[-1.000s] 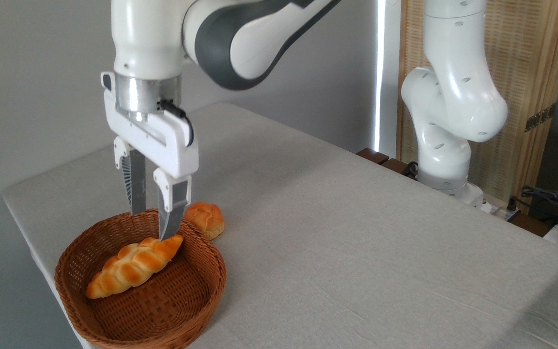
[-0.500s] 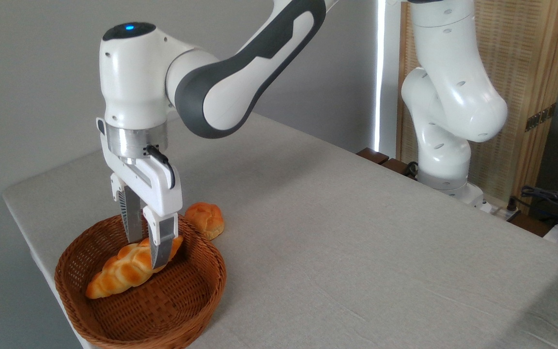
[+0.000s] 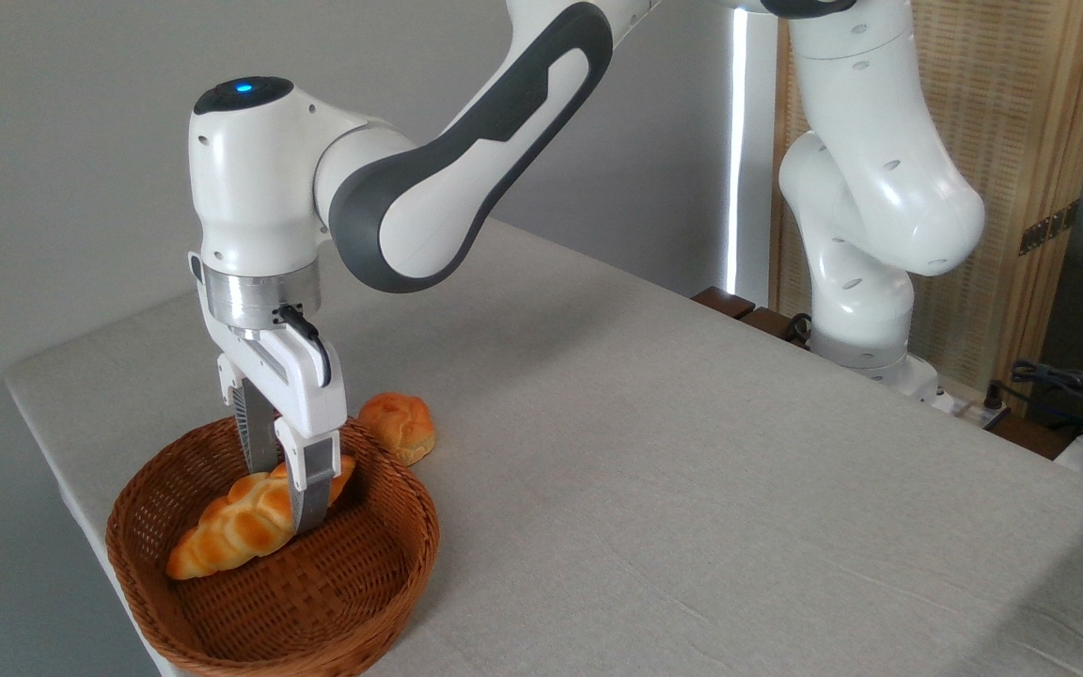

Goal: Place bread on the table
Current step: 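Close the gripper on the braided bread roll, then lift the braided bread out of the basket and carry it beside the bun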

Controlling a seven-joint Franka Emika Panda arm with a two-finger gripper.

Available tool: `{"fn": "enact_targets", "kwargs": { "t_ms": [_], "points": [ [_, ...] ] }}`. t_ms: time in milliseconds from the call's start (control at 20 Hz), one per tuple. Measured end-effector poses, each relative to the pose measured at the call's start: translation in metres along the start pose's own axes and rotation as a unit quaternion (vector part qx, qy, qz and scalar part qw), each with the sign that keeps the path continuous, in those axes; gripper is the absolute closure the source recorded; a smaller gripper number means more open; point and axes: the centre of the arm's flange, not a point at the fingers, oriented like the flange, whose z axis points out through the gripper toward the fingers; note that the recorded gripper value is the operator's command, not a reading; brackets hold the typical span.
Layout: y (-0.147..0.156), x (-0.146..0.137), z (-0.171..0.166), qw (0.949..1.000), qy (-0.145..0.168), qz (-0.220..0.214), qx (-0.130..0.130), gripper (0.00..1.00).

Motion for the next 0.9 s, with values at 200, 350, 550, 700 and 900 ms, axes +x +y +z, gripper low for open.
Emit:
{"fn": "enact_targets", "kwargs": {
  "t_ms": [200,350,550,700,900],
  "points": [
    [-0.001,0.002,-0.003,1.0,0.003,0.0,0.002,0.54],
    [-0.004,0.002,-0.006,1.0,0.005,-0.002,0.004,0.53],
    [-0.005,0.002,-0.008,1.0,0.006,-0.002,0.005,0.52],
    [-0.011,0.001,-0.02,0.9998,0.015,-0.007,0.011,0.52],
    [-0.019,-0.002,-0.05,0.9992,0.031,-0.013,0.022,0.52]
  ]
}}
